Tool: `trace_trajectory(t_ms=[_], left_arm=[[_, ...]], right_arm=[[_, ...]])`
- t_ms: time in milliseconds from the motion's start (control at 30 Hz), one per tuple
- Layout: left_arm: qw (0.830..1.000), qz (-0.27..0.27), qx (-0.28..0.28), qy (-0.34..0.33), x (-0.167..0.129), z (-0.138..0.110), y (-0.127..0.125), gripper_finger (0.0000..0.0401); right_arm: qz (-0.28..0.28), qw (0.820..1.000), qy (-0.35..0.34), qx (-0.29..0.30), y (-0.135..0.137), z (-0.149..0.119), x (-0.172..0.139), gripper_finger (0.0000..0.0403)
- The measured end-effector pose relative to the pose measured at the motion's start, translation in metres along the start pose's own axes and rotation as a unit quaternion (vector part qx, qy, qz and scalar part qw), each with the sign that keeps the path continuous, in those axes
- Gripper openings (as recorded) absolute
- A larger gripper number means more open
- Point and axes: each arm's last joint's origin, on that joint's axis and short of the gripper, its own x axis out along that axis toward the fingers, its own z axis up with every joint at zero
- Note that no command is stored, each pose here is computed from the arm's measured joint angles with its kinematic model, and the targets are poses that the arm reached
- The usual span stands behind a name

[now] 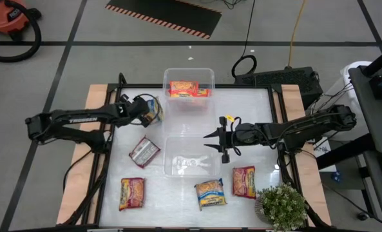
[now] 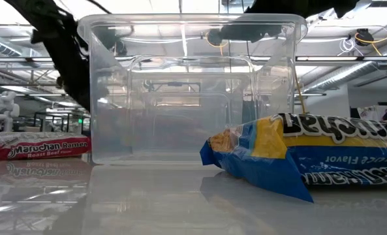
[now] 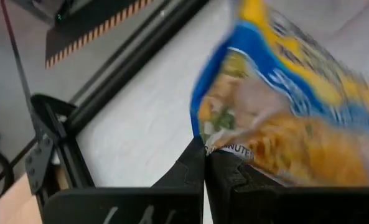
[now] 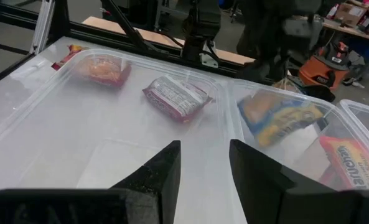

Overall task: Sort Maruchan noodles
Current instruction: Put the top blue noodle pack into the middle transparent bin

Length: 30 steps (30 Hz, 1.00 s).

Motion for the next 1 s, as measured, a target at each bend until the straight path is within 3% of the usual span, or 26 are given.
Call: trace_trajectory(t_ms=[367,600,1000], left_arm=[[0.994,-0.027,-0.013,-0.104,-0.042,0.001,0.006,0.0000],[0.987,-0.020,-0.024,-0.155,-0.062,0.000,0.011,0.0000],[0.963,-0.048,-0.056,-0.258,-0.123,0.031,0.016,0.0000]], right_arm=[[-0.053,0.997,-0.007,0.058,-0.004,0.002,0.000,0.0132],[-0.056,0.995,-0.024,0.077,-0.004,0.005,0.001,0.0132],[-0.057,0.993,-0.052,0.094,0.004,-0.007,0.035,0.0172]])
